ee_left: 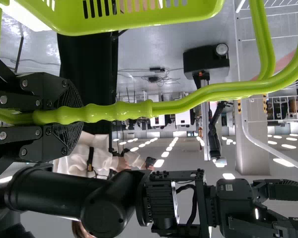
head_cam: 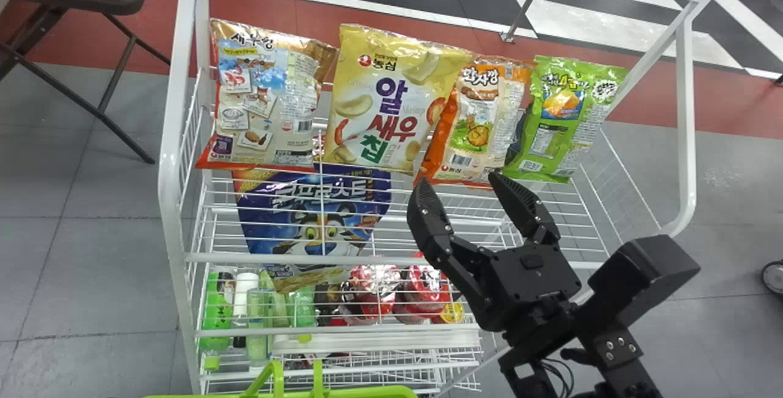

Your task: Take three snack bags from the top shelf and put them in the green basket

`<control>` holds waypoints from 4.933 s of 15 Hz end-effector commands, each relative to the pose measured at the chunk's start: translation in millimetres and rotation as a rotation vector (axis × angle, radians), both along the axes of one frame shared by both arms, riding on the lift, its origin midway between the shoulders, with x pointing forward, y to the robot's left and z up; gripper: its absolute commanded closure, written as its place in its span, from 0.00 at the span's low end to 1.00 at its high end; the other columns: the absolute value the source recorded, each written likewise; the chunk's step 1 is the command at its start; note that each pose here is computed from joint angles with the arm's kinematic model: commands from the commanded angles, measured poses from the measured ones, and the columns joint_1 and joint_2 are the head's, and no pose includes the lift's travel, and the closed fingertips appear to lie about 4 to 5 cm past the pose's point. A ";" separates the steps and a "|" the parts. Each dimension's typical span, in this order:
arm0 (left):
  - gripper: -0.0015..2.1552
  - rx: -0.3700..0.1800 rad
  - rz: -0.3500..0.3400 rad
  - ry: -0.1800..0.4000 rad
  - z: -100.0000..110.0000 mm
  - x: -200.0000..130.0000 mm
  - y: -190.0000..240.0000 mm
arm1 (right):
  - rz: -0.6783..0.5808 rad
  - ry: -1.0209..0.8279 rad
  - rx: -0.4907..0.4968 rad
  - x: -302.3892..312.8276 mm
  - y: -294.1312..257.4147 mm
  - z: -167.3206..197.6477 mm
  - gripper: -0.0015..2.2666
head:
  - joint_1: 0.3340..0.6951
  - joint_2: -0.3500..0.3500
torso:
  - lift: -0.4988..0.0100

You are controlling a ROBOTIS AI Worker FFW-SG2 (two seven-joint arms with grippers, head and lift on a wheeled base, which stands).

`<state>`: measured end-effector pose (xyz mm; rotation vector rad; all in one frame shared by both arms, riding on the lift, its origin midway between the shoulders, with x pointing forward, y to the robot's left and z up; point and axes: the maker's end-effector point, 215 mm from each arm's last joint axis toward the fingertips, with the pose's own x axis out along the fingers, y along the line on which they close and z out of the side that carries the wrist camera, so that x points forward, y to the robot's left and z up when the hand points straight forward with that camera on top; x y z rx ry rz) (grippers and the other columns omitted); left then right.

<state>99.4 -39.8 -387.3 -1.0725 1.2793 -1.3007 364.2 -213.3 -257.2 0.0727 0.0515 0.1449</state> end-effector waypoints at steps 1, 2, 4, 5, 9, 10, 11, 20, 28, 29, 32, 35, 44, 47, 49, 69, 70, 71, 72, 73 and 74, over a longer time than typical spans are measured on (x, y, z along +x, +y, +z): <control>0.49 -0.002 0.000 0.007 -0.2 -1.7 -0.2 | 0.001 -0.003 0.000 0.4 0.5 1.4 0.06 | 1.00 0.00 | 0.92; 0.49 0.000 0.000 0.007 -0.7 -1.5 0.6 | 0.001 -0.005 -0.002 0.8 0.4 1.9 0.06 | 1.00 0.00 | 0.92; 0.49 -0.001 0.002 0.007 -0.6 -0.9 0.7 | 0.003 -0.002 -0.002 1.8 2.1 0.8 0.06 | 1.00 0.00 | 0.92; 0.49 -0.001 0.002 0.007 -0.6 -0.9 0.7 | 0.003 0.003 -0.005 2.1 2.1 -0.6 0.06 | 1.00 0.00 | 0.92; 0.49 -0.001 0.002 0.007 -0.6 -0.9 0.7 | 0.005 0.000 -0.013 3.9 2.1 0.2 0.06 | 1.00 0.00 | 0.92; 0.49 0.001 0.002 0.006 -0.9 -0.9 0.7 | 0.004 -0.003 -0.013 5.1 2.0 1.0 0.06 | 1.00 0.00 | 0.92; 0.49 0.002 0.004 0.006 -1.1 -0.5 1.1 | 0.004 -0.002 -0.013 6.2 2.0 0.1 0.06 | 1.00 0.00 | 0.92; 0.49 0.011 0.006 -0.001 -2.6 2.6 2.6 | 0.017 -0.001 0.005 23.4 10.7 -12.6 0.06 | 1.00 0.00 | 0.92; 0.49 0.013 0.005 -0.003 -3.0 3.1 1.9 | 0.074 0.001 0.039 63.3 42.6 -31.5 0.06 | 1.00 0.00 | 0.92; 0.49 0.013 0.004 0.000 -3.8 2.8 1.5 | 0.095 -0.009 0.046 74.9 55.5 -30.4 0.06 | 1.00 0.00 | 0.92; 0.49 0.006 0.005 0.012 -4.9 2.4 1.9 | 0.174 0.003 0.053 106.1 100.7 -37.4 0.06 | 1.00 0.00 | 0.92; 0.49 0.001 0.011 0.015 -5.0 4.2 4.6 | 0.230 0.012 0.033 141.8 144.9 -45.0 0.06 | 1.00 0.09 | 0.92; 0.49 -0.037 0.045 0.015 -0.3 25.2 16.4 | 0.160 0.096 -0.092 201.5 155.3 -89.5 0.06 | 1.00 0.29 | 0.92; 0.49 -0.037 0.040 0.011 0.0 26.0 14.7 | 0.232 0.166 -0.103 191.6 162.0 -110.3 0.52 | 1.00 0.31 | 0.92; 0.49 -0.035 0.032 0.007 -0.3 26.8 12.1 | 0.278 0.181 -0.078 180.1 162.0 -108.6 0.82 | 1.00 0.32 | 0.92; 0.49 -0.030 0.005 0.040 -4.6 5.3 2.1 | 0.371 0.346 -0.002 -10.6 50.5 -41.4 0.90 | 1.00 0.00 | 0.92; 0.49 -0.015 0.000 0.039 -8.0 3.4 -0.5 | 0.356 0.379 -0.003 -24.9 34.0 -43.7 0.90 | 1.00 0.00 | 0.92; 0.49 -0.013 0.003 0.035 -8.4 6.3 -2.7 | 0.334 0.380 0.011 -33.7 19.2 -39.4 0.90 | 1.00 0.00 | 0.92; 0.49 -0.002 0.001 0.029 -10.3 7.8 -3.5 | 0.321 0.388 0.032 -48.4 5.7 -36.6 0.90 | 1.00 0.00 | 0.92; 0.49 0.007 0.002 0.025 -12.3 10.6 -3.7 | 0.313 0.410 0.049 -62.6 -7.9 -36.0 0.90 | 1.00 0.00 | 0.92; 0.49 0.012 0.004 0.020 -13.3 13.4 -3.1 | 0.312 0.463 0.066 -77.7 -18.1 -43.8 0.90 | 1.00 0.00 | 0.92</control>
